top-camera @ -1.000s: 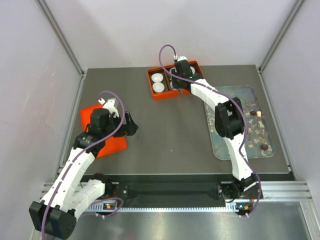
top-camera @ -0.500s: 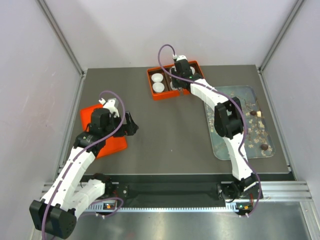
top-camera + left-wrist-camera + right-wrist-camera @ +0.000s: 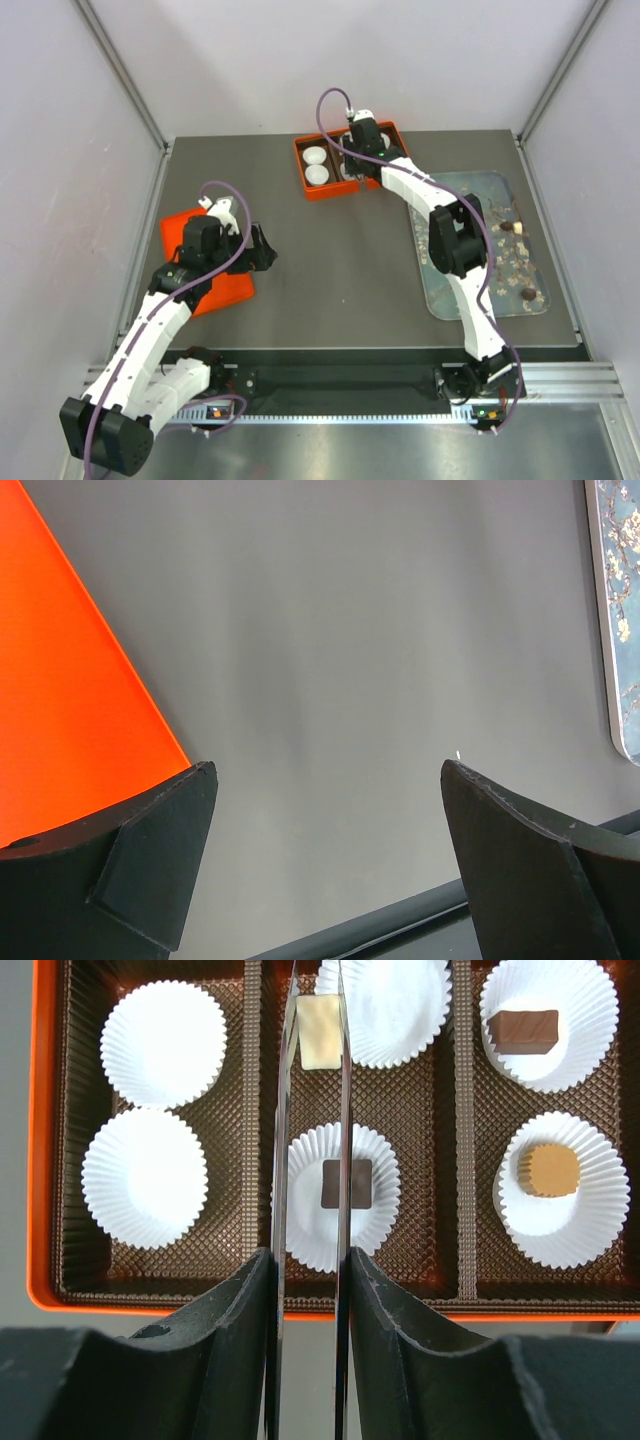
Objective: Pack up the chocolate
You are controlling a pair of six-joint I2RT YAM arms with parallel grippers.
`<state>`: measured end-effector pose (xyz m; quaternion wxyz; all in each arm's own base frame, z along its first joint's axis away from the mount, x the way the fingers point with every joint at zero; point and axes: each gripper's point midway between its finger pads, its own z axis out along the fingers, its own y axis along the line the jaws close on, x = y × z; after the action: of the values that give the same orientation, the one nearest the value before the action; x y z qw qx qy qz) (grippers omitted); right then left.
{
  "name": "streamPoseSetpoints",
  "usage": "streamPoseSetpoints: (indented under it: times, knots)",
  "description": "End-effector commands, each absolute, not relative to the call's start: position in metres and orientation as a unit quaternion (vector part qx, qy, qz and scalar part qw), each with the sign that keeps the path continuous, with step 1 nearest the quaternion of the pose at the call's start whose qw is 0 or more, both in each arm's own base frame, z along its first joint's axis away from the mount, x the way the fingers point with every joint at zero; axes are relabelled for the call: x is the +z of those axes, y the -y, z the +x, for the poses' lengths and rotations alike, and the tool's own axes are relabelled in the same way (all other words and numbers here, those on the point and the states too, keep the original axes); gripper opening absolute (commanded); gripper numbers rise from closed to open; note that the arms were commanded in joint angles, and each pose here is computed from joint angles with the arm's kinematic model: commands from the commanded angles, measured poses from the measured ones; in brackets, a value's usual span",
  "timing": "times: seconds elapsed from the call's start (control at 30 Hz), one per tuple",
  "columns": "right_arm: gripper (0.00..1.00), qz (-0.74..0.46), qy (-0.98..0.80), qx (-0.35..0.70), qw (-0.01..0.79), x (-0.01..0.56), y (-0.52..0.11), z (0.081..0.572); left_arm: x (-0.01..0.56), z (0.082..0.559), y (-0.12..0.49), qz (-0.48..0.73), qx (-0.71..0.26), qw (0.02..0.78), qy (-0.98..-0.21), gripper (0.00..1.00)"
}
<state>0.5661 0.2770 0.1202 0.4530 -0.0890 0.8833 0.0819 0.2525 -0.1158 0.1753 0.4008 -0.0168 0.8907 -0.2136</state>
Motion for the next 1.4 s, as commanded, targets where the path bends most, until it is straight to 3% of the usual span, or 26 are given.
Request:
streamPoseSetpoints:
  times: [0.0, 1.37]
  knots:
    - [0.33, -0.072, -0.84, 0.101, 0.528, 0.193, -0.275, 0.584, 0.181, 0.257, 0.117, -0.012, -0.218, 0.414, -0.883, 0.98]
    - [0.33, -0.053, -0.83, 0.137, 0.539, 0.218, -0.269, 0.574, 0.181, 0.258, 0.118, -0.011, -0.224, 0.414, -0.882, 0.98]
